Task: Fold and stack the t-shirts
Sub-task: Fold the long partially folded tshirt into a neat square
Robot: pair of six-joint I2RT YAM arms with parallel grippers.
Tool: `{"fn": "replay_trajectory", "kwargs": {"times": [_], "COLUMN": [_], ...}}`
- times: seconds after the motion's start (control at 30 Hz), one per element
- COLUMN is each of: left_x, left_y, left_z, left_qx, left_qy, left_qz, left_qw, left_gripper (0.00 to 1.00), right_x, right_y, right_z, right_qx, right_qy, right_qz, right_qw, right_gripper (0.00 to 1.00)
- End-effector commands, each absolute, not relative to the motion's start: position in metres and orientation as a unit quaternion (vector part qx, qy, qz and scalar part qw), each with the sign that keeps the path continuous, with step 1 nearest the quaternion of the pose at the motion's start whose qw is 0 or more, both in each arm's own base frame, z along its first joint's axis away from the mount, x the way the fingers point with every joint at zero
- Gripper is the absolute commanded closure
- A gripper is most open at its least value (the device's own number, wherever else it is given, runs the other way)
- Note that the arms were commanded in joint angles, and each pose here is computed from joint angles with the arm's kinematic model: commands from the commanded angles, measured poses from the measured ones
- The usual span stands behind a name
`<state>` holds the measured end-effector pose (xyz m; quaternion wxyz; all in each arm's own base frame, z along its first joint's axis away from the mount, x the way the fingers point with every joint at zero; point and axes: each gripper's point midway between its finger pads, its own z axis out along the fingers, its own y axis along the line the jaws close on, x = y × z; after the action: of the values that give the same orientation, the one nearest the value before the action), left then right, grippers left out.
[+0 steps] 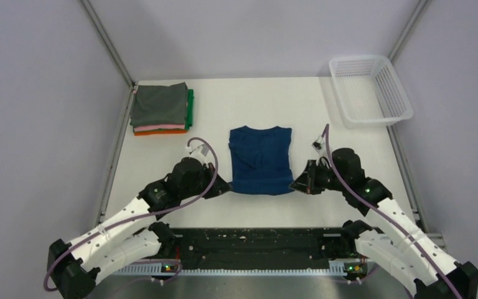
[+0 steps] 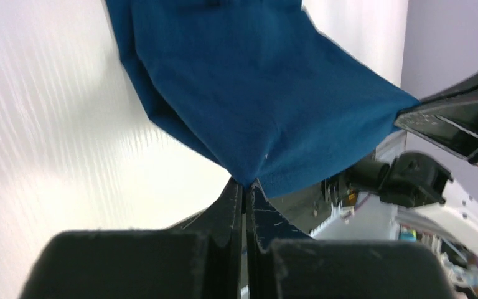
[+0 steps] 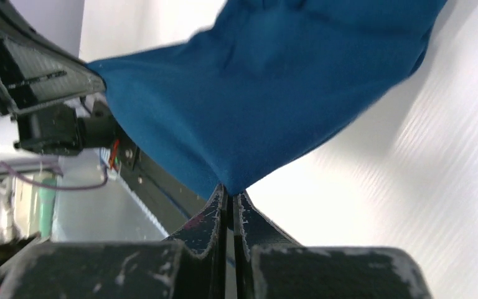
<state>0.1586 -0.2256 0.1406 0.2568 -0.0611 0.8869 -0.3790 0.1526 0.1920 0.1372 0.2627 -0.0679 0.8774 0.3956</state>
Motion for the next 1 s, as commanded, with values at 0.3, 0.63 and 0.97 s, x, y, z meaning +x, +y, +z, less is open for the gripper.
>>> {"fn": "replay_trajectory", "kwargs": {"times": [0.3,0.63,0.97], "left_x": [0.271,0.368,0.436], "left_y": [-0.219,-0.204,-0.209], "left_z": [0.22,0.201,0.16], "left_qx": [-0.085,-0.103,-0.103], "left_qy": [0.866,0.883,0.912], "left_qz": [-0.269,-0.23,-0.222], "left_qw": [0.414,0.395,0.328], "left_gripper": [1.0,1.0,1.0], "right_x": [0.268,0.354,0.418], "right_y": [0.17,0.161,0.142], "right_z": [0.2,0.185,0.156], "right_qx": [0.001,0.06,0.105], "right_qy": [0.87,0.877,0.884], "right_qz": [0.291,0.267,0.193], "right_qw": [0.397,0.395,0.413], "right_gripper": [1.0,1.0,1.0]}}
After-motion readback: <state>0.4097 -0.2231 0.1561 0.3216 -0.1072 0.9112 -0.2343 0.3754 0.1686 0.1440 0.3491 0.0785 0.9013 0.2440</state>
